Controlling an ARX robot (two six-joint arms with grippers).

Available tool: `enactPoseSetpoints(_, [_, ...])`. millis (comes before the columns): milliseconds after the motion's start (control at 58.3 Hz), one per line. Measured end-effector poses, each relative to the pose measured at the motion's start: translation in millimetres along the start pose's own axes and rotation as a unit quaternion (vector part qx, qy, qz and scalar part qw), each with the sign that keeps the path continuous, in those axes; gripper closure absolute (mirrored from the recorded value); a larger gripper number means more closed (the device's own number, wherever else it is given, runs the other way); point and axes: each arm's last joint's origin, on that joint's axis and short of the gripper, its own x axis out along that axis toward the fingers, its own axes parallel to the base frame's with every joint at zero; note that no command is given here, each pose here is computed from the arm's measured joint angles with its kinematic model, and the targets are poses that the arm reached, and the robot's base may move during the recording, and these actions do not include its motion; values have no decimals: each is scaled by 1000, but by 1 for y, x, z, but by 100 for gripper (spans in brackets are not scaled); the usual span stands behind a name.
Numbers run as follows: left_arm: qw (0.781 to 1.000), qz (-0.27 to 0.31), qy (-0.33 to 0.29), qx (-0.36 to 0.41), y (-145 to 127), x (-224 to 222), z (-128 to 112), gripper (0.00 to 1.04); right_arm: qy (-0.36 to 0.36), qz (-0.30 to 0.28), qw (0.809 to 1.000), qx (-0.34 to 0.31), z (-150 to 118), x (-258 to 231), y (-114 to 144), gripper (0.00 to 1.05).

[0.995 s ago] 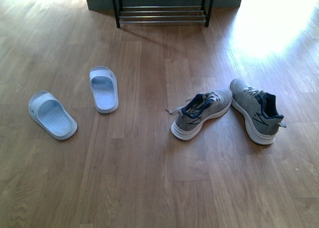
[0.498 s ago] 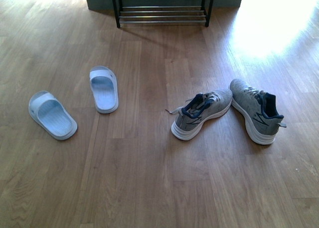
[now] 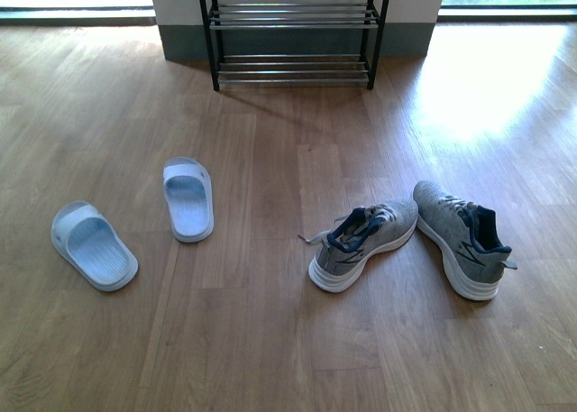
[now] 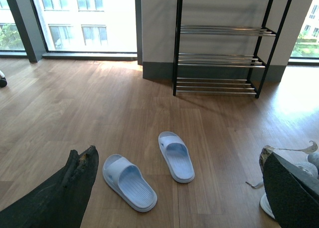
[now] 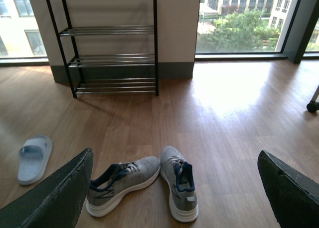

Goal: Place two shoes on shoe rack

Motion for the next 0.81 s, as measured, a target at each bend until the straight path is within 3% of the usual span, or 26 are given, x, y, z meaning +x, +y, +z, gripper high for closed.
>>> enactPoseSetpoints(807, [1000, 1, 0, 0, 0, 0, 0, 9, 0, 1, 1000, 0, 0, 0, 0, 9])
